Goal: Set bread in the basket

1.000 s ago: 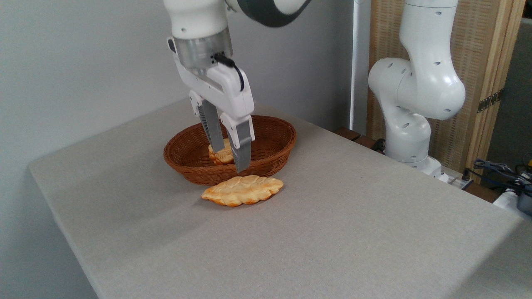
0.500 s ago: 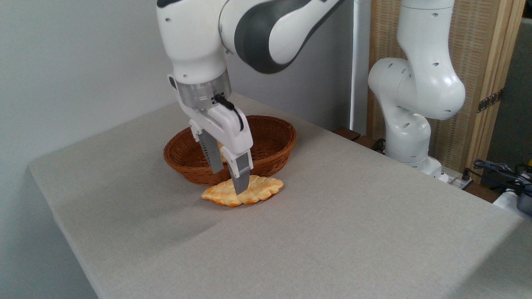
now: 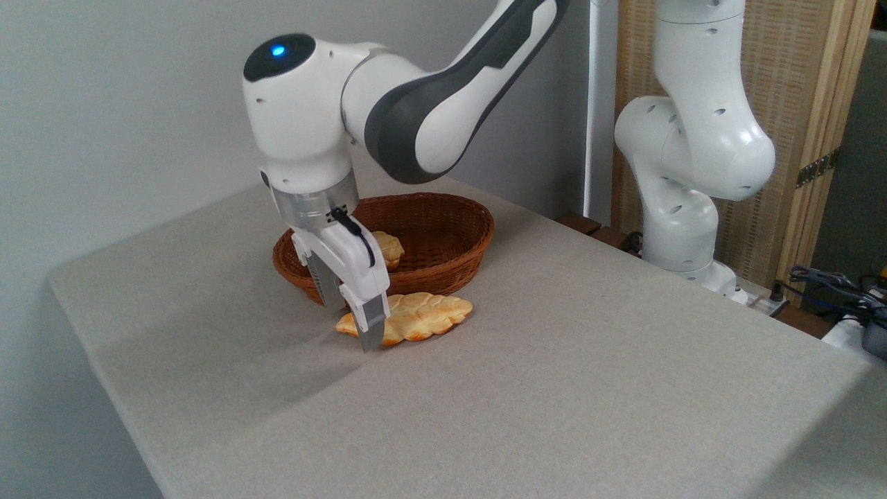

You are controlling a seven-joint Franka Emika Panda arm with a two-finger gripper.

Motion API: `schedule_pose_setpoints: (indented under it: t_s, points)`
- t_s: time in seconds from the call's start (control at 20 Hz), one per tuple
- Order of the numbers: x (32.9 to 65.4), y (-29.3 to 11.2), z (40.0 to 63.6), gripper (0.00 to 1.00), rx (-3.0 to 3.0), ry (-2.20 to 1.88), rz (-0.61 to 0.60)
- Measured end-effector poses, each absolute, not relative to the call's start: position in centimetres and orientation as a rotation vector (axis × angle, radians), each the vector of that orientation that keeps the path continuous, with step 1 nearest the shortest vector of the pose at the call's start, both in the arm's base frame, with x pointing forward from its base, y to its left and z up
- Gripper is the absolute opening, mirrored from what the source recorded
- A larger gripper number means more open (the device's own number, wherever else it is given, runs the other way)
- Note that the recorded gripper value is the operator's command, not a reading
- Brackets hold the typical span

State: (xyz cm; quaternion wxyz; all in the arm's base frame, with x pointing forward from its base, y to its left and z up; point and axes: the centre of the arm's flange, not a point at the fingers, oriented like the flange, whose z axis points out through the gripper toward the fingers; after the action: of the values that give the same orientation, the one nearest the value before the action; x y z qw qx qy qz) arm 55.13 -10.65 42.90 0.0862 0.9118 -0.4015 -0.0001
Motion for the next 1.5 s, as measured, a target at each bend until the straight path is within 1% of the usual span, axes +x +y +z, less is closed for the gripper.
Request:
schedule_pose_setpoints:
  t_s: [0.25,0.5,0.6,0.7,0.85,1.0,1.15,1.25,1.35,1.5]
  points:
    - [55.5,-12.0,41.3,1.00,2.703,-1.214,-0.006]
    - [55.4,-12.5,41.1,1.00,2.691,-1.227,-0.011]
    - [55.4,-12.3,41.1,0.97,2.680,-1.247,-0.014]
    - [55.4,-11.8,41.0,0.84,2.673,-1.255,-0.026]
    - [55.4,-11.1,40.9,0.57,2.667,-1.261,-0.037]
    - [55.3,-11.0,40.8,0.45,2.661,-1.263,-0.051]
    - [55.3,-11.0,40.8,0.26,2.660,-1.263,-0.055]
    - [55.3,-11.0,40.8,0.17,2.660,-1.263,-0.055]
    - [55.3,-10.9,40.8,0.07,2.660,-1.263,-0.055]
    - [55.3,-10.9,40.8,0.02,2.660,-1.263,-0.055]
